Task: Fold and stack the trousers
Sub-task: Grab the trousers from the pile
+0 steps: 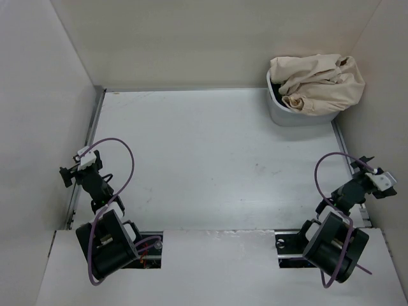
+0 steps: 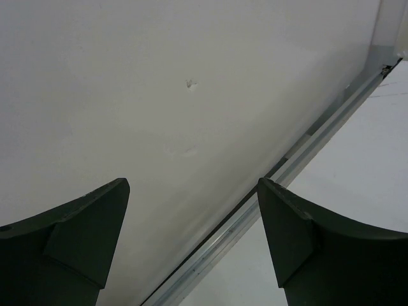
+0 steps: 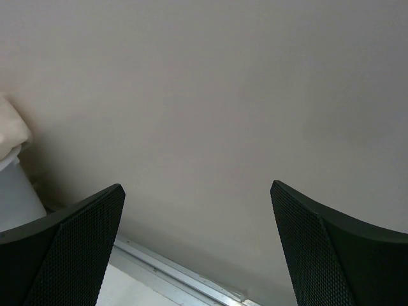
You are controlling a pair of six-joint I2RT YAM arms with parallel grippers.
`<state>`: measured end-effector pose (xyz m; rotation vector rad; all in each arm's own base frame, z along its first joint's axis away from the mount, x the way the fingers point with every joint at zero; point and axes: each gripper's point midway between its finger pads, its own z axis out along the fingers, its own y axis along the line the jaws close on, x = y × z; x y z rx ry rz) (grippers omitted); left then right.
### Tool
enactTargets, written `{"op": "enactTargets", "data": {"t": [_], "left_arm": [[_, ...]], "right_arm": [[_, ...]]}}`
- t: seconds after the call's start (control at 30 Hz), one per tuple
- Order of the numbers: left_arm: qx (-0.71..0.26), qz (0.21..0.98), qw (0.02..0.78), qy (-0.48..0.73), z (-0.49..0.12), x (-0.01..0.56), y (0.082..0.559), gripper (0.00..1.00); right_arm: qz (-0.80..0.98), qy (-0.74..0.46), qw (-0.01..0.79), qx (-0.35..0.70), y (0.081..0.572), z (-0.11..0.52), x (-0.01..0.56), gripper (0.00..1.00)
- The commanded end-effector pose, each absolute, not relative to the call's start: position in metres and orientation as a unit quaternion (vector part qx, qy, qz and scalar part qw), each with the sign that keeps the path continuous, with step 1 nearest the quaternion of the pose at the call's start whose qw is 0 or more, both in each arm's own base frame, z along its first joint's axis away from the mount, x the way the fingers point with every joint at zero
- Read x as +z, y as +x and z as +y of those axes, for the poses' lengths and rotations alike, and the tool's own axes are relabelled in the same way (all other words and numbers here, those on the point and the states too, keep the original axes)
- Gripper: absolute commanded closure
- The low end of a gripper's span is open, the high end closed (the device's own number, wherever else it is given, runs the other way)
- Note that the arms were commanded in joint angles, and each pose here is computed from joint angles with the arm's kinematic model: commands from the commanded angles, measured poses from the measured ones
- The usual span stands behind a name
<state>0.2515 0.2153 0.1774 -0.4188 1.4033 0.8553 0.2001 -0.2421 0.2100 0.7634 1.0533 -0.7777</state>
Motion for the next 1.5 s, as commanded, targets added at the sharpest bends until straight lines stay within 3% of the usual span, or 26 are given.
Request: {"op": "enactTargets", "data": {"t": [0.0, 0.3, 0.43, 0.53, 0.57, 0.7, 0.83, 0.9, 1.0, 1.07, 1.2, 1.3, 1.47], "left_arm": [[0.374, 0.585, 0.694, -0.191, 0.216, 0.201, 0.253, 0.18], [0.374, 0.585, 0.694, -0.192, 0.217, 0.201, 0.252, 0.18], [0.373, 0.586, 0.694, -0.191, 0.216, 0.201, 0.253, 0.18], [0.373, 0.591, 0.694, -0.173, 0.215, 0.206, 0.261, 0.18], [0.372, 0.625, 0.675, -0.122, 0.206, 0.204, 0.278, 0.19], [0.318, 0.69, 0.65, -0.021, 0.167, 0.232, 0.346, 0.19], [0.131, 0.803, 0.579, 0.051, 0.09, 0.241, 0.417, 0.17], [0.03, 0.863, 0.494, 0.103, 0.035, 0.21, 0.427, 0.22], [-0.019, 0.906, 0.398, 0.142, -0.013, 0.171, 0.422, 0.27], [-0.023, 0.917, 0.367, 0.158, -0.033, 0.155, 0.417, 0.29], [-0.003, 0.909, 0.374, 0.185, -0.05, 0.15, 0.413, 0.27], [0.012, 0.9, 0.391, 0.195, -0.048, 0.153, 0.412, 0.25], [0.019, 0.9, 0.392, 0.191, -0.043, 0.153, 0.409, 0.25]], "right_arm": [[0.401, 0.336, 0.779, -0.346, 0.179, -0.227, 0.237, 0.0], [0.383, 0.351, 0.782, -0.345, 0.168, -0.232, 0.237, 0.0], [0.384, 0.291, 0.796, -0.367, 0.179, -0.221, 0.276, 0.0], [0.443, 0.137, 0.813, -0.352, 0.237, -0.175, 0.334, 0.0], [0.486, 0.083, 0.806, -0.328, 0.279, -0.157, 0.356, 0.0], [0.632, 0.037, 0.714, -0.3, 0.381, -0.127, 0.365, 0.0], [0.645, 0.016, 0.717, -0.262, 0.428, -0.081, 0.387, 0.0], [0.675, -0.012, 0.706, -0.216, 0.452, -0.051, 0.379, 0.0], [0.799, -0.016, 0.59, -0.117, 0.497, -0.025, 0.31, 0.0], [0.819, 0.021, 0.564, -0.097, 0.509, -0.03, 0.292, 0.0], [0.84, 0.074, 0.534, -0.068, 0.522, -0.036, 0.27, 0.01], [0.871, 0.089, 0.473, -0.096, 0.522, -0.046, 0.232, 0.09], [0.875, 0.137, 0.444, -0.138, 0.51, -0.064, 0.203, 0.19]]}}
